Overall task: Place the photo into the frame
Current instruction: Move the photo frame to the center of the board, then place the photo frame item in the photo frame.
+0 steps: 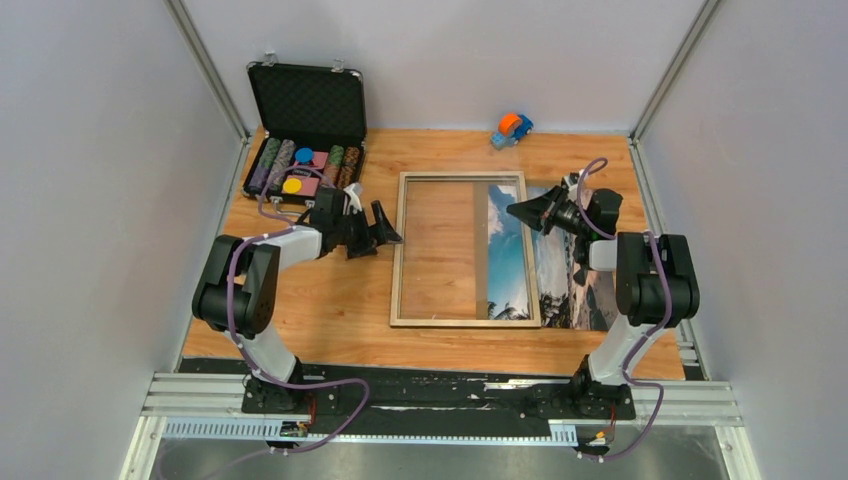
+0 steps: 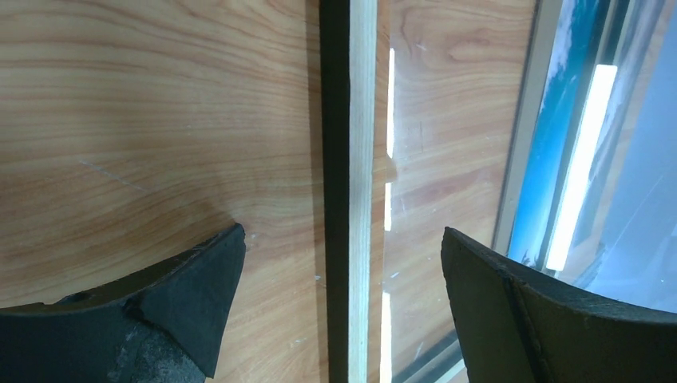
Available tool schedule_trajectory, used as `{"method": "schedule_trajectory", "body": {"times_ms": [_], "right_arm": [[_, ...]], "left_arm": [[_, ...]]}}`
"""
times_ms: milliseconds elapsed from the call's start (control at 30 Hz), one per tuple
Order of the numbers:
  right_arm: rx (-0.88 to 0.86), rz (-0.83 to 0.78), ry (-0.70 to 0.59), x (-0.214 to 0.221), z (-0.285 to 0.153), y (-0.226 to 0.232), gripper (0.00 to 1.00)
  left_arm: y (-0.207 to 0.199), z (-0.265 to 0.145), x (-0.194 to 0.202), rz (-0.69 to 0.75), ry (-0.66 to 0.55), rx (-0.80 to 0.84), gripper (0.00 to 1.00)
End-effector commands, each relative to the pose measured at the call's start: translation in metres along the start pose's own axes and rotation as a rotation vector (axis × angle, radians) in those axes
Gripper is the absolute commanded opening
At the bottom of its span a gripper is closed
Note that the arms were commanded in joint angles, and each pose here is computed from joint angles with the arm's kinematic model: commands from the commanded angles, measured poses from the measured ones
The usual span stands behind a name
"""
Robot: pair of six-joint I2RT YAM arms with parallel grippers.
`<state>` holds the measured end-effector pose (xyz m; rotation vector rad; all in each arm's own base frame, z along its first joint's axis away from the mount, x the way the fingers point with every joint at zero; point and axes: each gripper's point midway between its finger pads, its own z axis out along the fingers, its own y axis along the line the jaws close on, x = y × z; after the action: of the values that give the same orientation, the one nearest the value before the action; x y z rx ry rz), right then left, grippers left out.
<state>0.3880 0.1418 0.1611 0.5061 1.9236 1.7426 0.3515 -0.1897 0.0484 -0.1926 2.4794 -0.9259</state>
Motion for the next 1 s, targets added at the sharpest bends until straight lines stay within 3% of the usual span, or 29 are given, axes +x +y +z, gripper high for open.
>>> {"method": "schedule_trajectory", "body": {"times_ms": [0, 967], "right_arm": [[-0.03, -0.024, -0.012, -0.0019, 0.0025, 0.0068, 0.0], [-0.031, 0.008, 0.001, 0.0049, 0.0094, 0.0019, 0.0]], "left_arm": [[-0.0174, -0.0122, -0.03, 0.064, -0.084, 0.041, 1.0], [-0.0104, -0.006, -0.0326, 0.051, -0.082, 0.048, 1.0]]}}
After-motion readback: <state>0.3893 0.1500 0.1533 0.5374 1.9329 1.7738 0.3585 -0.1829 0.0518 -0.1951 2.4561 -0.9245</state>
